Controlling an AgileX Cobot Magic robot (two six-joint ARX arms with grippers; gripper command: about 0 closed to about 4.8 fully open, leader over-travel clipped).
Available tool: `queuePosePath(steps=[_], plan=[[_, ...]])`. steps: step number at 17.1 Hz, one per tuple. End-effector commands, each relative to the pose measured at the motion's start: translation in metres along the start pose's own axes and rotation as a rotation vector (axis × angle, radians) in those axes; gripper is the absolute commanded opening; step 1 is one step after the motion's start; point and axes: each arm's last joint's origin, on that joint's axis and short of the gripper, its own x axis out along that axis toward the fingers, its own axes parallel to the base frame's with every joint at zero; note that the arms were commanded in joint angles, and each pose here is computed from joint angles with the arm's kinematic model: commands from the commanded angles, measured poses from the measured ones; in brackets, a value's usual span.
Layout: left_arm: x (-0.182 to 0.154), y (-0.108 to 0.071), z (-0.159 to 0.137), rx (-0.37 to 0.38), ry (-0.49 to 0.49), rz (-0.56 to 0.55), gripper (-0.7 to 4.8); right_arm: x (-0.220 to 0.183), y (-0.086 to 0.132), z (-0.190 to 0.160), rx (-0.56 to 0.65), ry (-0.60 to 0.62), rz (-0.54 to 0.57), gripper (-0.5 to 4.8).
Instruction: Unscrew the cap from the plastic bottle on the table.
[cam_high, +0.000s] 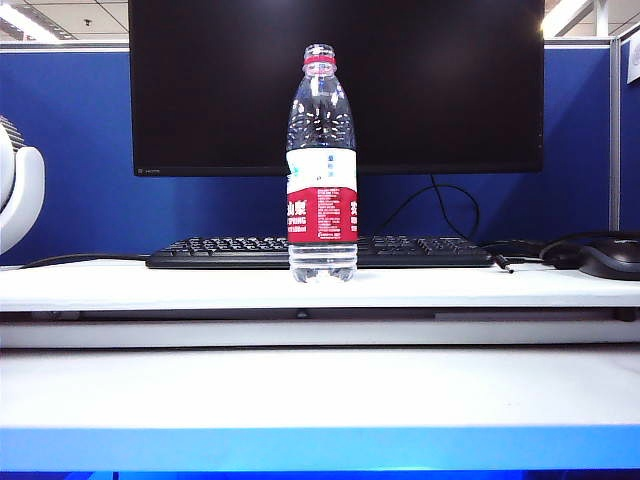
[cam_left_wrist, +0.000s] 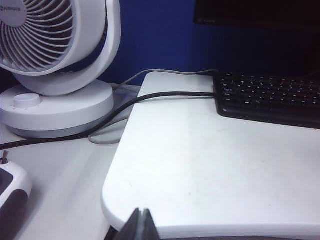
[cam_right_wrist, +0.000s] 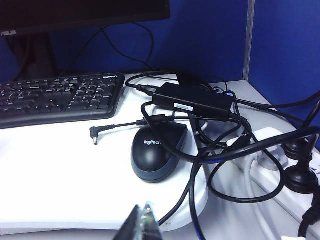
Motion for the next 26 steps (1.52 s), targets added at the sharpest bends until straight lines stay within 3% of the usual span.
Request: queuePosePath(steps=[1,26], plan=[[-0.0002,-0.0002,0.0008,0.004,-0.008,-0.004,-0.03,0.0004,0.0,-0.0007,-0.005,-0.012,0.002,-0.05],[-0.0002,-0.0002,0.0008,0.004,-0.008,-0.004,-0.03,0.0,0.0022,0.006,-0.068,-0.08,0.058,-0.05]])
